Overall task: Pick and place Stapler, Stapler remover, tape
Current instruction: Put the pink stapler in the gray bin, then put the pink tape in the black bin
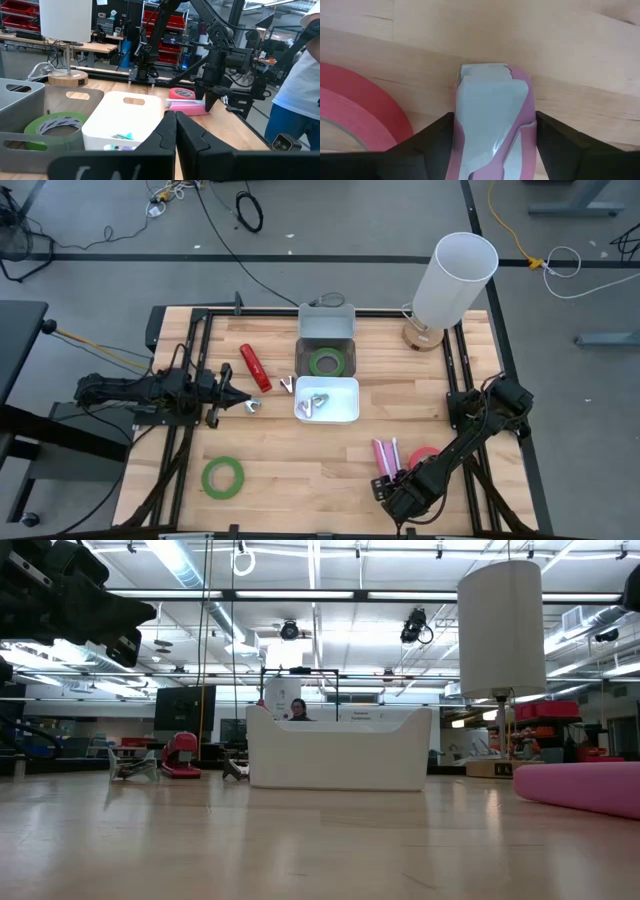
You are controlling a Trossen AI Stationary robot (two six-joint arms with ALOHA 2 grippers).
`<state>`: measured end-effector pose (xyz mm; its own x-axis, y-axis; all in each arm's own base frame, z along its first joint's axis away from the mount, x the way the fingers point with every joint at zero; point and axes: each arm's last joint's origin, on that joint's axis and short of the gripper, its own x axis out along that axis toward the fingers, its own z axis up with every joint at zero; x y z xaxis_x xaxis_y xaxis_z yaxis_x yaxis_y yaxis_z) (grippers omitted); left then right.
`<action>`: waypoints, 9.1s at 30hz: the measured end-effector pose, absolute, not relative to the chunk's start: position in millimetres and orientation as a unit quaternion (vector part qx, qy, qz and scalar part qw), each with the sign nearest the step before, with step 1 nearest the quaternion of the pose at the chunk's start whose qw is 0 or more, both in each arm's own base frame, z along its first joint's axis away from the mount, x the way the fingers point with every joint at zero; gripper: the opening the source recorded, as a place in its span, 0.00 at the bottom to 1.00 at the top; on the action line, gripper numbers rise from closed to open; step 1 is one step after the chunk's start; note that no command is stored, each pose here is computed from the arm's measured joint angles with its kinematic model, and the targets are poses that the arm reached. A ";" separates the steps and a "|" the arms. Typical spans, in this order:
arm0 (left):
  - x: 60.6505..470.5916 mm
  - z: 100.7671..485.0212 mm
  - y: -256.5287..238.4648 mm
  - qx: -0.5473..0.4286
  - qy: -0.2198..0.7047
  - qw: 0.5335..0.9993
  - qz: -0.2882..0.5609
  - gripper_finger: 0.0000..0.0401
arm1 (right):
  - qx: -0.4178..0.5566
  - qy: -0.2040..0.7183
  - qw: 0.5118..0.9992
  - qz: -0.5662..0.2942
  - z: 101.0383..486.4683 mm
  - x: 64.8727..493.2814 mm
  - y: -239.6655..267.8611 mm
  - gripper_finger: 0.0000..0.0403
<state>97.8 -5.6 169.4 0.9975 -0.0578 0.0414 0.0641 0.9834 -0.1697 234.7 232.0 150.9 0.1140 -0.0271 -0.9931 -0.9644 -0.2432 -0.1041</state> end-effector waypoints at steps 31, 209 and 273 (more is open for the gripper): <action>97.8 169.4 -5.5 -0.086 -0.018 0.996 -0.030 0.01 | -0.550 0.393 0.641 0.363 257.4 247.5 150.7 0.61; 97.8 169.4 -5.6 -0.086 -0.018 0.996 -0.031 0.01 | -0.174 0.564 0.807 0.034 297.8 225.0 -4.3 0.77; 97.8 169.4 -5.6 -0.086 -0.018 0.996 -0.031 0.01 | -0.410 0.520 0.641 0.389 163.5 165.1 162.2 0.77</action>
<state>97.8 -5.6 169.4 0.9975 -0.0578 0.0418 0.0641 0.9834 -0.1697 165.1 162.2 163.5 0.1576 0.0727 -0.9848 -0.9244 0.3615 -0.1213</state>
